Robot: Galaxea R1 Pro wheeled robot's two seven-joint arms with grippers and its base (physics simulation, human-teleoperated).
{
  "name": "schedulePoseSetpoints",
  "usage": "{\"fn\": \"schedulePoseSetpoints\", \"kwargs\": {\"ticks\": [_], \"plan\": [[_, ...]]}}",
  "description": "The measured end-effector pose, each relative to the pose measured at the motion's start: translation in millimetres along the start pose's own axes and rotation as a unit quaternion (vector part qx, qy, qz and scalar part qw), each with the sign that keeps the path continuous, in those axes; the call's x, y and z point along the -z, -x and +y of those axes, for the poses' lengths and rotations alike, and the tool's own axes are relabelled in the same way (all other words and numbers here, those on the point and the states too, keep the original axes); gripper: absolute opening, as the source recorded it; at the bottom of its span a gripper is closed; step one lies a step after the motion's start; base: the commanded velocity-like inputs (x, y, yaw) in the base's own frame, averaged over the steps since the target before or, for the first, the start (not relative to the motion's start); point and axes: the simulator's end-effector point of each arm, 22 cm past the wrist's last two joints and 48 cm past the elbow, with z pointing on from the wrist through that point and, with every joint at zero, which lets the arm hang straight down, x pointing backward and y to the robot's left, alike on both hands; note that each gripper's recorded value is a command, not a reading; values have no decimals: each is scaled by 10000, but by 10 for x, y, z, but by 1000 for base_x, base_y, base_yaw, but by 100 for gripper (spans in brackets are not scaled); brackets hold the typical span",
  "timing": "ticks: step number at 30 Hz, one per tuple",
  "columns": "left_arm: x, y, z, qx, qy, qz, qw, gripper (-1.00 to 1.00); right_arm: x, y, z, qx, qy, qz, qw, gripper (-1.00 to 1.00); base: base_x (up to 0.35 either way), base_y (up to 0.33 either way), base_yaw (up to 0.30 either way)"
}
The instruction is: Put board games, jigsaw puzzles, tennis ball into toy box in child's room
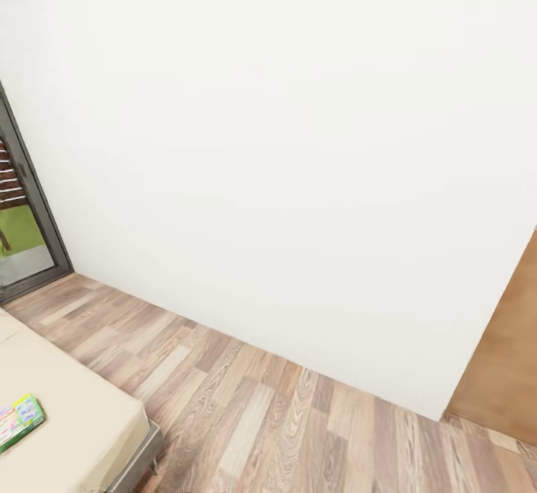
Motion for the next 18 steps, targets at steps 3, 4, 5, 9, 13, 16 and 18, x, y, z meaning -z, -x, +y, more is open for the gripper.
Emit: {"fn": "schedulePoseSetpoints", "kwargs": {"ticks": [3, 4, 5, 9, 13, 16, 18], "plan": [[0, 1, 0, 0, 0, -1, 10000, 100, 0, 2, 4, -4, 2, -3, 10000, 100, 0, 0, 279], [0, 2, 0, 0, 0, -1, 10000, 100, 0, 1, 5, -3, 3, -3, 10000, 100, 0, 0, 279], [0, 2, -2, 0, -1, -1, 10000, 100, 0, 1, 8, -2, 5, -3, 10000, 100, 0, 0, 279], [0, 1, -2, 0, -1, -1, 10000, 100, 0, 2, 22, -2, 14, -5, 10000, 100, 0, 0, 279], [0, -2, -1, 0, 0, 1, 10000, 100, 0, 5, 28, -7, 17, -11, 10000, 100, 0, 0, 279], [0, 0, 0, 0, 0, 0, 10000, 100, 0, 5, 29, -13, 17, -10, 10000, 100, 0, 0, 279], [0, -2, 0, 0, 0, 1, 10000, 100, 0, 3, 29, -20, 16, -7, 10000, 100, 0, 0, 279]]}}
